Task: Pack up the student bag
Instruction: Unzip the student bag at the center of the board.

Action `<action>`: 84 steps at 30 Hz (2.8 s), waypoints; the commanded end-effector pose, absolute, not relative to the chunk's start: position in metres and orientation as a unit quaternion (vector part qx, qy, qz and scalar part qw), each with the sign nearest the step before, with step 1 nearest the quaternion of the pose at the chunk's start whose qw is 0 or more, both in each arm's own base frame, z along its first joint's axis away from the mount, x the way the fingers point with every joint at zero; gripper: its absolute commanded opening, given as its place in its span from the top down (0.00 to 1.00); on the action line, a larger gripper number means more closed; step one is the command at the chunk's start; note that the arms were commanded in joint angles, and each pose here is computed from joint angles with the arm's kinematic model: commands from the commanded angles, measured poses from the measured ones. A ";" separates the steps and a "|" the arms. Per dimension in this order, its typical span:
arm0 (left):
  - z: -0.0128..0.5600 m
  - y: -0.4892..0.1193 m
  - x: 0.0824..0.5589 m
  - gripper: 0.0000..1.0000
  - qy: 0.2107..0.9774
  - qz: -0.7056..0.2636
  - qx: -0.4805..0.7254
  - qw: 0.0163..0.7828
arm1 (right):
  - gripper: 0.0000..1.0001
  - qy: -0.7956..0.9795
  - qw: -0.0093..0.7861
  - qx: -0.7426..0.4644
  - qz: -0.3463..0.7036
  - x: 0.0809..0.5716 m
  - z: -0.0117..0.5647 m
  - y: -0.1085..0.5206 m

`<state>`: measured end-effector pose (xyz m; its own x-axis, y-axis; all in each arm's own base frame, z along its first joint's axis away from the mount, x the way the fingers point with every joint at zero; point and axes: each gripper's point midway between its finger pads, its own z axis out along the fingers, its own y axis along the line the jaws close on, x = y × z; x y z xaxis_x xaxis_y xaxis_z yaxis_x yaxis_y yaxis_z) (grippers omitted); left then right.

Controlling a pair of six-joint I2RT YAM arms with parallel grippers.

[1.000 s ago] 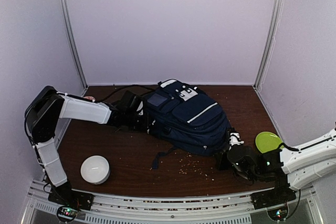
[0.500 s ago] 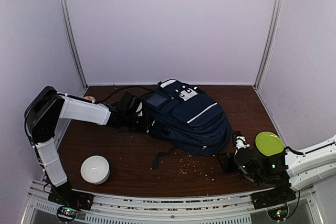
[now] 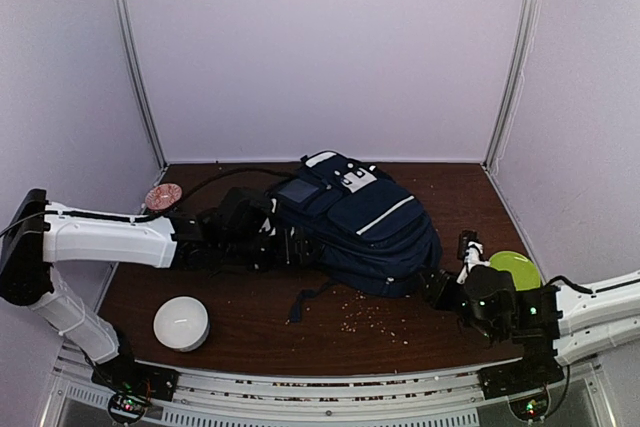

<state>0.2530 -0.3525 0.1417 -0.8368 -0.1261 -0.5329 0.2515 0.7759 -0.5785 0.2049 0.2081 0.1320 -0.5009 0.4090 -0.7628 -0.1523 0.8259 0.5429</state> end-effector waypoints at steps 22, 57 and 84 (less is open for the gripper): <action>0.163 -0.504 0.246 0.19 0.770 -0.080 0.504 0.383 | 0.51 0.825 0.494 0.100 0.257 0.201 0.129 0.151; 0.192 -0.458 0.316 1.00 0.758 -0.004 0.475 0.448 | 0.50 0.825 0.471 0.080 0.301 0.206 0.125 0.184; 0.222 -0.503 0.287 1.00 0.759 -0.162 0.473 0.417 | 0.56 0.818 0.474 0.017 0.325 0.234 0.117 0.271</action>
<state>0.2851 -0.4788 0.1922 -0.2119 0.6849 -0.6972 0.8477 0.4838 0.2177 0.2201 0.2652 0.1042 -0.6095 0.2754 -0.7434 -0.2916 0.7941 0.5333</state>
